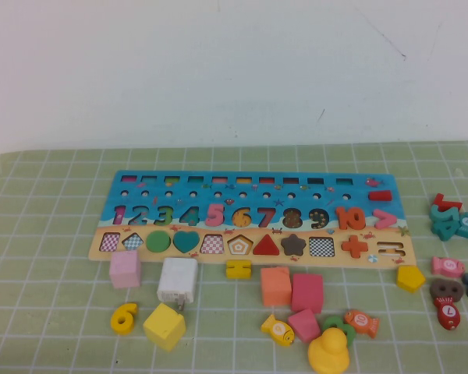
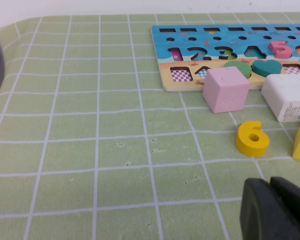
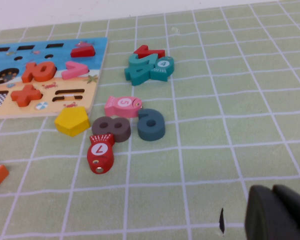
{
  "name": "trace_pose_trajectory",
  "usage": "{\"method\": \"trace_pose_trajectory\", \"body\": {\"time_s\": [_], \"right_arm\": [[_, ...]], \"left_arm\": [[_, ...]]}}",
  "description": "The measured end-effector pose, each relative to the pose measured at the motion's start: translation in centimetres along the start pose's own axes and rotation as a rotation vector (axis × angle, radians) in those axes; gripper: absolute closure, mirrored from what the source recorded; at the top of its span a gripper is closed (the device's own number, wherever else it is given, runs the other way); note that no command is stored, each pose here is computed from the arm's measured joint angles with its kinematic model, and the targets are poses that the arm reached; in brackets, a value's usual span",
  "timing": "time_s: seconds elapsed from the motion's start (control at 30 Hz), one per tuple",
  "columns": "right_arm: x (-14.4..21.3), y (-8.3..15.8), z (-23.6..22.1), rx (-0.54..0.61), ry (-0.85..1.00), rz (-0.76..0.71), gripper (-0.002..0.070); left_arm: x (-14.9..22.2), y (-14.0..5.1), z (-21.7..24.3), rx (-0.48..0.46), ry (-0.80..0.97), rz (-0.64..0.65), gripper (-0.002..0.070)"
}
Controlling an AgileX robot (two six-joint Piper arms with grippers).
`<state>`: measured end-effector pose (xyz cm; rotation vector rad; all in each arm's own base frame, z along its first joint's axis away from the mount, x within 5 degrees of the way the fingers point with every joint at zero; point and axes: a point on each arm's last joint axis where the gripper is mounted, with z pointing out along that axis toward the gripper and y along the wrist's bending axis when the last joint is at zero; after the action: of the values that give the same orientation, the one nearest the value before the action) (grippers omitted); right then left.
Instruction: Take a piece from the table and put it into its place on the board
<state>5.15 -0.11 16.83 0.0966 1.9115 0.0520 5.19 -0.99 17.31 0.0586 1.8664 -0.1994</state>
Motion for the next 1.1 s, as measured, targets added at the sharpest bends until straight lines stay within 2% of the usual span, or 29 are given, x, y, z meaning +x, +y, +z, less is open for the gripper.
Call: {"method": "trace_pose_trajectory", "body": {"time_s": [0.33, 0.53, 0.63, 0.73, 0.8, 0.9, 0.97, 1.1], "right_arm": [[0.0, 0.0, 0.0, 0.0, 0.0, 0.0, 0.0678], [0.0, 0.0, 0.0, 0.0, 0.0, 0.0, 0.0678], [0.0, 0.0, 0.0, 0.0, 0.0, 0.0, 0.0678], [0.0, 0.0, 0.0, 0.0, 0.0, 0.0, 0.0678], [0.0, 0.0, 0.0, 0.0, 0.0, 0.0, 0.0678], [0.0, 0.0, 0.0, 0.0, 0.0, 0.0, 0.0678], [0.0, 0.0, 0.0, 0.0, 0.0, 0.0, 0.0678], [0.0, 0.0, 0.0, 0.0, 0.0, 0.0, 0.0678]], "left_arm": [[0.0, 0.0, 0.0, -0.002, 0.0, 0.006, 0.0676], [0.0, 0.3, 0.0, -0.029, -0.002, 0.075, 0.0676], [-0.2, 0.2, 0.0, -0.023, -0.028, 0.06, 0.0676], [-0.7, -0.1, 0.0, 0.02, -0.087, -0.097, 0.0676], [-1.2, -0.4, -0.1, 0.063, -0.14, -0.282, 0.0676], [-2.1, -0.6, -0.2, 0.138, -0.218, -0.628, 0.0676], [-2.6, -0.5, -0.4, 0.172, -0.258, -0.8, 0.0676], [-2.9, -0.4, -0.5, 0.201, -0.286, -0.963, 0.0676]]}}
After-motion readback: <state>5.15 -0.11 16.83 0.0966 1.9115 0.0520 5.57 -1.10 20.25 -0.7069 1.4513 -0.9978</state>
